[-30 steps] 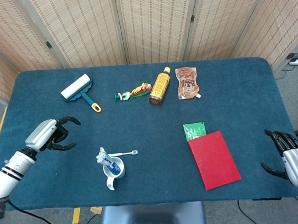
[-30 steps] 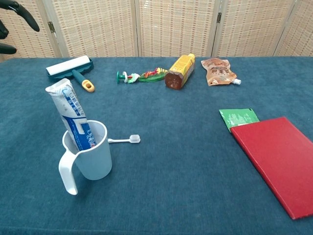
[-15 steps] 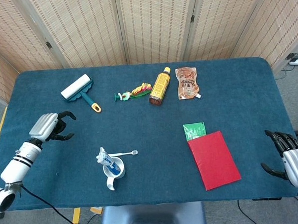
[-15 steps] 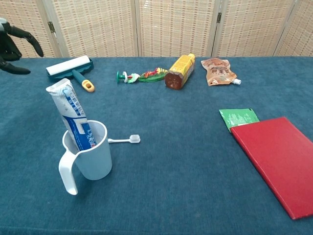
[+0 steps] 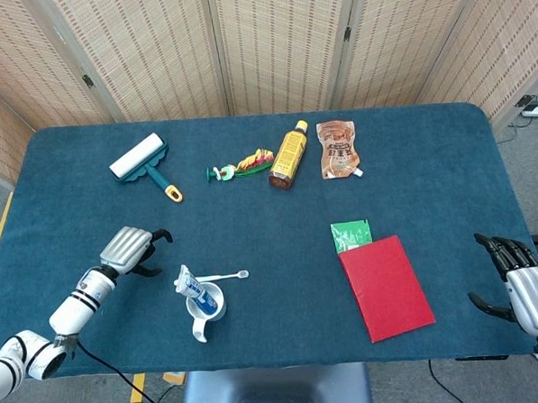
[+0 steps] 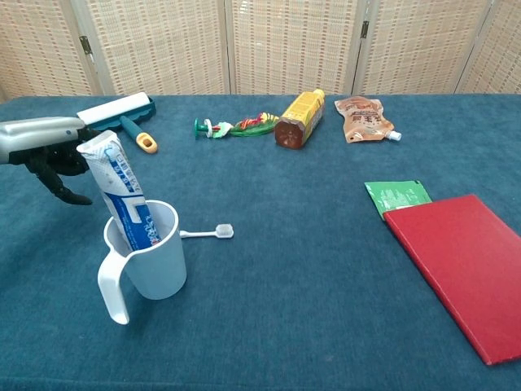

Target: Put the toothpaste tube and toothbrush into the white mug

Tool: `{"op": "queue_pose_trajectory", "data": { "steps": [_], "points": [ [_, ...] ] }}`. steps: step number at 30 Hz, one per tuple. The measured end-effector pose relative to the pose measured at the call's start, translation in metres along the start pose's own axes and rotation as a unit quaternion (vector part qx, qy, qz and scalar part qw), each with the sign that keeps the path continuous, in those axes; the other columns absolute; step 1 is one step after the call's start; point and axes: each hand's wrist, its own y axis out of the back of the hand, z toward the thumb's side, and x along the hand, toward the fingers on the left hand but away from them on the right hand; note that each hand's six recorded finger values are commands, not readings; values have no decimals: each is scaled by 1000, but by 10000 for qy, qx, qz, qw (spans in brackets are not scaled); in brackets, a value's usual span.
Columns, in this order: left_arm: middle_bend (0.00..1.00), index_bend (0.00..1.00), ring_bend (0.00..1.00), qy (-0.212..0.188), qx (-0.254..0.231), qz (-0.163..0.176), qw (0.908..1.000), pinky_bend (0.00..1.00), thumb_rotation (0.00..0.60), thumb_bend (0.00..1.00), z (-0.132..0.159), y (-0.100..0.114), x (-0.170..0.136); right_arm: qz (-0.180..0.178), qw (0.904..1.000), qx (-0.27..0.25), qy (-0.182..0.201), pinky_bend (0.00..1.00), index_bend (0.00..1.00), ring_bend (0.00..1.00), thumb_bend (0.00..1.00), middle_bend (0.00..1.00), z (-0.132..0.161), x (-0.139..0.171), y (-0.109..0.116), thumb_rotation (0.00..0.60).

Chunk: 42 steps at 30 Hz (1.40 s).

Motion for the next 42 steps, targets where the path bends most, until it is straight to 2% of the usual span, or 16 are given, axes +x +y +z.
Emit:
{"op": "queue_pose_trajectory", "data": {
  "steps": [4,7,24,33,42],
  "points": [
    [973,298,858,-144,286,-68,9995,1000,600,146,6,-9,2,19,10000,10,-14,176,93,168,91,211,0,0,-1,600],
    [974,279,858,-221,453,-136,9986,1000,600,137,11,-18,4,24,10000,10,-18,176,93,167,91,211,0,-1,-1,600],
    [973,252,858,-476,438,-250,9976,1000,600,136,32,-38,11,45,10000,29,-41,177,92,167,91,211,0,-2,-2,600],
    [973,252,858,-412,502,-364,9972,1000,600,136,33,-46,19,38,10000,32,-64,176,93,168,91,211,-2,-1,-2,600],
    [974,263,860,-238,361,-107,9990,1000,600,135,34,-39,33,41,10000,28,-70,176,93,168,91,211,-3,-2,-2,600]
  ]
}}
